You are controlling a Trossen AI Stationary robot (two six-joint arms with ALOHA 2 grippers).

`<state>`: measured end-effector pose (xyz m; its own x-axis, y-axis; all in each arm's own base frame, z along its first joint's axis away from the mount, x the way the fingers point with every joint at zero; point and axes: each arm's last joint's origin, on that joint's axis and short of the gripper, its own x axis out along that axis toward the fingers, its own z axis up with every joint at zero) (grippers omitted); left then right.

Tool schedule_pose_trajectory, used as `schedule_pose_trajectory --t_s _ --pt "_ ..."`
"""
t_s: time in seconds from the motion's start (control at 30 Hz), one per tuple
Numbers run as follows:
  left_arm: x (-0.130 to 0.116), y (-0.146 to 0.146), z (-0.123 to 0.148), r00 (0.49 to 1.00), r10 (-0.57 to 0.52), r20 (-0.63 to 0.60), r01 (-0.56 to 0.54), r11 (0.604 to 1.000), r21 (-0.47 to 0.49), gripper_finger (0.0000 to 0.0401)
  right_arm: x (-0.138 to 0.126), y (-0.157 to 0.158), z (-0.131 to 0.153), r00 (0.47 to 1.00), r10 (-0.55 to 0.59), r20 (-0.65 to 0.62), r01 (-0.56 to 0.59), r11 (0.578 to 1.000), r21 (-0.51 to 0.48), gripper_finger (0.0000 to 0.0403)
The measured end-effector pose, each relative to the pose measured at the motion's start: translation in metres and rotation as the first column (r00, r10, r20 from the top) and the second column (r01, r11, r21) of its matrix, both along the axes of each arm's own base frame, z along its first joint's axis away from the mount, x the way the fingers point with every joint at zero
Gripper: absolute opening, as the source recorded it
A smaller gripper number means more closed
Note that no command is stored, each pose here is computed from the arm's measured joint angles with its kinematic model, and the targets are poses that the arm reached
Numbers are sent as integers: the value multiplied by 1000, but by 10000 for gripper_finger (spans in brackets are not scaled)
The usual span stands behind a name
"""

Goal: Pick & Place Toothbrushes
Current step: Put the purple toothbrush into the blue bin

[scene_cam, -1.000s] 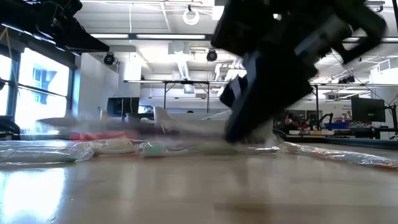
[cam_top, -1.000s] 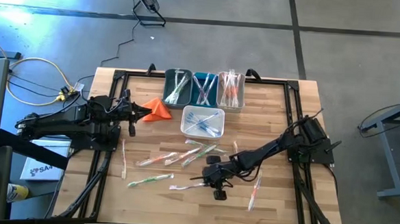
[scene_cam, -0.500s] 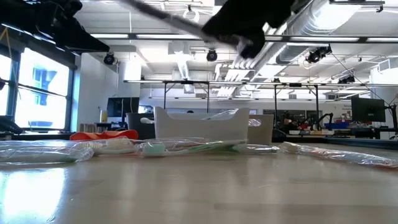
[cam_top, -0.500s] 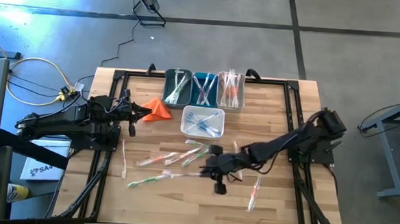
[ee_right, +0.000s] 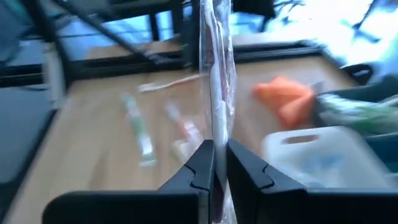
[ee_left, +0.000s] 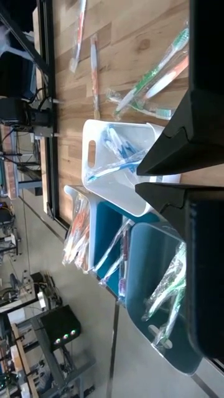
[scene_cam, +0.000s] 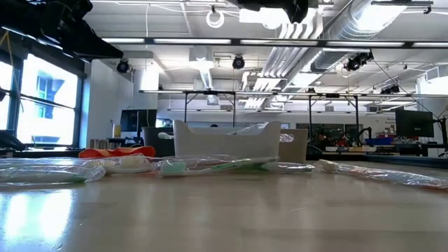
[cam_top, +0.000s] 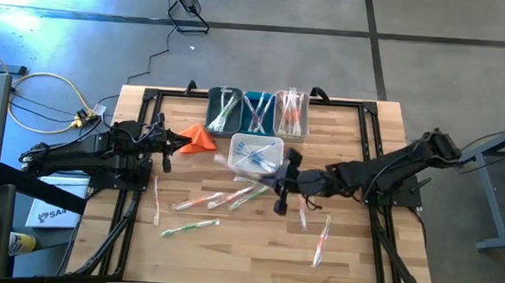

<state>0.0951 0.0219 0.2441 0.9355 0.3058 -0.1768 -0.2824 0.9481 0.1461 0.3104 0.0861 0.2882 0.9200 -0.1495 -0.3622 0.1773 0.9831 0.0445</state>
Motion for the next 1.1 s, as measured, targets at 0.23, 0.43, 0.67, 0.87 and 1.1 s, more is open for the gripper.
schedule_pose_trajectory --t_s 0.23,0.43,0.67,0.87,1.1 --pt "0 0 0 1000 0 1 0 1000 0 23 7 -37 10 963 -251 99 257 965 -51 21" --pt "0 0 0 1000 0 0 0 1000 0 23 14 -76 8 921 -373 112 379 925 -33 21" --pt "0 0 0 1000 0 0 0 1000 0 23 20 -120 -1 852 -512 106 514 858 13 21" --pt "0 0 0 1000 10 2 -10 1000 2 23 34 -145 -25 789 -607 94 607 794 34 21" --pt "0 1 0 1000 23 -1 -23 1000 15 23 49 -171 -64 736 -676 40 674 737 48 21"
